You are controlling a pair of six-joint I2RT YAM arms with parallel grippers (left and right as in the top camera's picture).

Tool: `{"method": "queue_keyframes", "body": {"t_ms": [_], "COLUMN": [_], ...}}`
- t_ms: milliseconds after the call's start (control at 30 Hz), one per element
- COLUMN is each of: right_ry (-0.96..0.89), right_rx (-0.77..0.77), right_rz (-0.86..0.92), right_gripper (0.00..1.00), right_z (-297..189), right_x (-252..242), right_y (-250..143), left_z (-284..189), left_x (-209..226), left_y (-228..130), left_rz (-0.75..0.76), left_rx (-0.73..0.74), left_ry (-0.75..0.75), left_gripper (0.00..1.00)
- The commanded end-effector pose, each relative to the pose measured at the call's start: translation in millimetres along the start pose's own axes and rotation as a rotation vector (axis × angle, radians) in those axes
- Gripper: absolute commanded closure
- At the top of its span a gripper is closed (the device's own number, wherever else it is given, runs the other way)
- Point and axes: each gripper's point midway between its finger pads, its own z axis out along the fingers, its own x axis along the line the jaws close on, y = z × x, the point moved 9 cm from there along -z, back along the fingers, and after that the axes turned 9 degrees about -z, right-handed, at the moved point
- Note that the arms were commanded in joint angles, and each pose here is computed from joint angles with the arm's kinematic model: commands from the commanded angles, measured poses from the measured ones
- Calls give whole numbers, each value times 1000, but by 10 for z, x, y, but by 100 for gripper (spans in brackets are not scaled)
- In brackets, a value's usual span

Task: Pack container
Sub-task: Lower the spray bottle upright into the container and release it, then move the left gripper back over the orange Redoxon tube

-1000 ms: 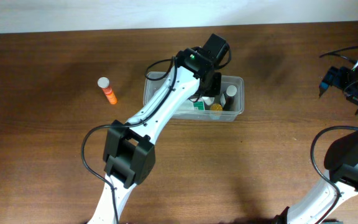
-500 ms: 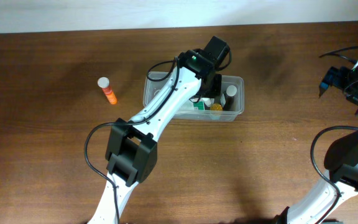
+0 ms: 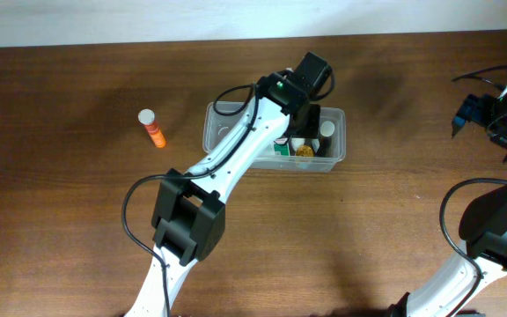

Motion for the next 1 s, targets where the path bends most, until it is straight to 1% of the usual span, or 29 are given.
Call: {"method": "queue_keyframes", "body": {"t_ms": [0,300,400,500,633,700,800,833,867,900,967], "right_ry": [-13,-13,-14,-13,-14,-14,-13,-14,-13,-13,-13], "right_rx": [-37,-38,-38,-38,-38,-38,-37,-38,-38,-37,-38], "right_rz": [10,10,10,10,10,10,10,10,10,10,10], "right_gripper": [2,2,2,2,2,2,2,2,2,2,2], "right_z": [-130,-130,-130,-130,-130,-130,-130,-130,-130,-130,-130], "right_x": [-20,-20,-21,-20,-21,-21,-20,-21,-20,-20,-20], "right_y": [-64,-63,-64,-63,-64,-64,-64,-64,-63,-64,-63], "left_z": [-60,-108,-264,-519,-960,-1184,-1520,-1624,-1723,-1790,-1920], "left_x": [-48,-83,-155,-199,-240,-212,-32,47,125,181,314], "left_y": [29,67,121,176,230,240,248,246,235,224,201], "left_rz": [3,21,63,66,92,100,78,70,61,56,40], "left_rx": [-20,-39,-57,-83,-131,-168,-241,-261,-274,-279,-281], "left_ry": [-17,-37,-82,-100,-129,-110,3,46,81,102,143], "left_gripper": [43,43,43,42,32,28,23,16,5,3,1]}}
